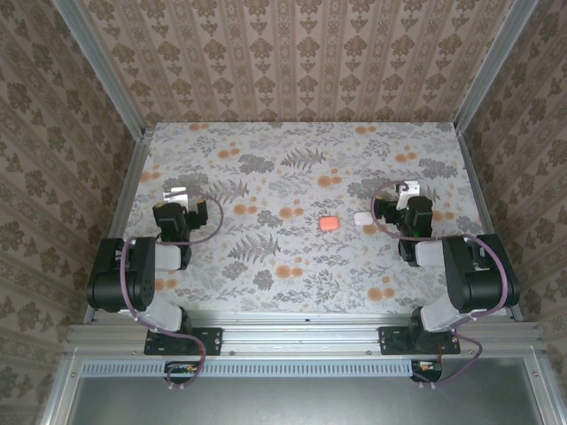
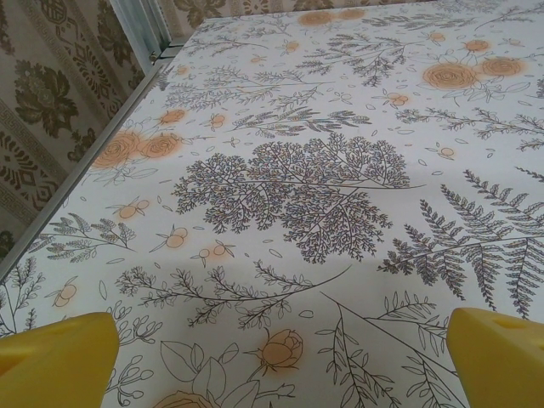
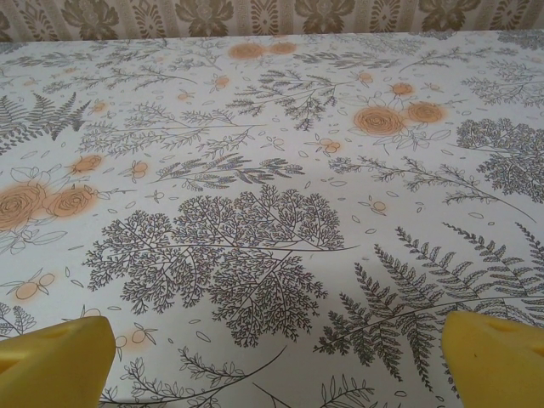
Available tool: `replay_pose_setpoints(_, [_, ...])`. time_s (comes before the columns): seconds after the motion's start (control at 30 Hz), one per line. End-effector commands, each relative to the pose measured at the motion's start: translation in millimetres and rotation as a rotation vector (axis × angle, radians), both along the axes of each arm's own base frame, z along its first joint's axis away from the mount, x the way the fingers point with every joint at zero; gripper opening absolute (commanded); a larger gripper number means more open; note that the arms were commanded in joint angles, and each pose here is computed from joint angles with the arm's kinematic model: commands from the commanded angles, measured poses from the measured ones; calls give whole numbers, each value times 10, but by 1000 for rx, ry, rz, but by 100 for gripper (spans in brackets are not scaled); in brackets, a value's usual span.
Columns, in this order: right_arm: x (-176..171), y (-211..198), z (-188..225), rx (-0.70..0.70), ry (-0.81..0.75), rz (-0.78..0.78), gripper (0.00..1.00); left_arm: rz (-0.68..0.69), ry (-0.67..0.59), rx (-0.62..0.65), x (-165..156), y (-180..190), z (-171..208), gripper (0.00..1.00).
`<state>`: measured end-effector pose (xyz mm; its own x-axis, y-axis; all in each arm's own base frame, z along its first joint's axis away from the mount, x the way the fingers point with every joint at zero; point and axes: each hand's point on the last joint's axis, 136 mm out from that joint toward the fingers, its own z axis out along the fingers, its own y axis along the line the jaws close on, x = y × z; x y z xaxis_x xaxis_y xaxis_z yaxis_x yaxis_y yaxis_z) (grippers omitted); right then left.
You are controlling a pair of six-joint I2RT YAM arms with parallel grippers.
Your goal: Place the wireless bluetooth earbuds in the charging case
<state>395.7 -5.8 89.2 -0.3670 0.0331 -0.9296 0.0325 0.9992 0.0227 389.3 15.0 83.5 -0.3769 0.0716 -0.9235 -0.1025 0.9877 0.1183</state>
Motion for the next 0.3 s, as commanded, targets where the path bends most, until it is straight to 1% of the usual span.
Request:
replay_pose_setpoints(0.0, [48,38,74,15,-22,15,100,-22,-29,6,70,-43,118,100])
replay_pose_setpoints(0.27, [41,41,78,12,-24,15,100,-25,-29,4,74,-46,117,100])
